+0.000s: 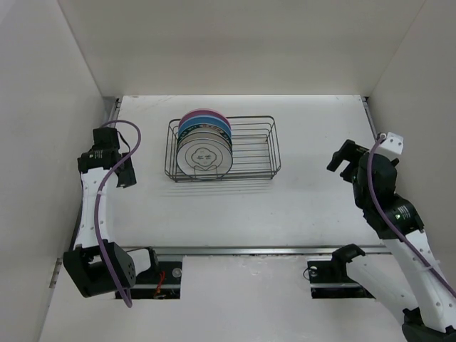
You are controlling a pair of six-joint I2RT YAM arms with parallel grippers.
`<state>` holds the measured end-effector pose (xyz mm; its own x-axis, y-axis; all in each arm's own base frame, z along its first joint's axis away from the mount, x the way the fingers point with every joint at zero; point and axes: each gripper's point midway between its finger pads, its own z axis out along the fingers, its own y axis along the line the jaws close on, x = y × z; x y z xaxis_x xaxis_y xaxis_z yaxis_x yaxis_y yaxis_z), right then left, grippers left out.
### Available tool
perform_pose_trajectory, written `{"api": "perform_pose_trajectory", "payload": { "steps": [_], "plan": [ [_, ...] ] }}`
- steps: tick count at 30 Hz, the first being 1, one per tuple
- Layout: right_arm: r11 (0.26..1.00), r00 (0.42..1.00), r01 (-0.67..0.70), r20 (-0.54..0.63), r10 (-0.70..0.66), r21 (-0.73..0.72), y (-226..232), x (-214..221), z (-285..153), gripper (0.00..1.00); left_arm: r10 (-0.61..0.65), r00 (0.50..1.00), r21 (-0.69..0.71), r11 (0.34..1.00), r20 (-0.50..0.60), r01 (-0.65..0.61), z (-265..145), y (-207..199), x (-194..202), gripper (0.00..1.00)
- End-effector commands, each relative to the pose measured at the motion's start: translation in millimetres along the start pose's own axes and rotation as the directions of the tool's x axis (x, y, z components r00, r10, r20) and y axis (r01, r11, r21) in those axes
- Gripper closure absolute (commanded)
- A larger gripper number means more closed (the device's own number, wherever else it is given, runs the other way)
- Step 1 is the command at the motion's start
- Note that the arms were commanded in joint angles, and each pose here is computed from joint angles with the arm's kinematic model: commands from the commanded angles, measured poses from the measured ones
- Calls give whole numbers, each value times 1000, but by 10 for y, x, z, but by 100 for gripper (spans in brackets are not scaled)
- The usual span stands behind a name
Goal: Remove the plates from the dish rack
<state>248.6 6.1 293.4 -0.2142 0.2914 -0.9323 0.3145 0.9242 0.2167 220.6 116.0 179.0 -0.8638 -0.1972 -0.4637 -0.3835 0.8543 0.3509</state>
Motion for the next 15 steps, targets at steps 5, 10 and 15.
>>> {"api": "perform_pose_trajectory", "payload": {
  "steps": [5,10,15],
  "plan": [
    [994,999,17,38,-13,-110,296,-228,48,0,-17,998,68,998,58,13,-154,-50,-209,1],
    [878,988,141,7,-155,-456,1086,-299,33,0,19,990,283,957,141,-58,-355,-363,-590,1],
    [618,935,232,-2,-355,-751,2011,-28,26,11,56,973,500,850,224,-165,-728,-876,-1104,1]
  ]
}}
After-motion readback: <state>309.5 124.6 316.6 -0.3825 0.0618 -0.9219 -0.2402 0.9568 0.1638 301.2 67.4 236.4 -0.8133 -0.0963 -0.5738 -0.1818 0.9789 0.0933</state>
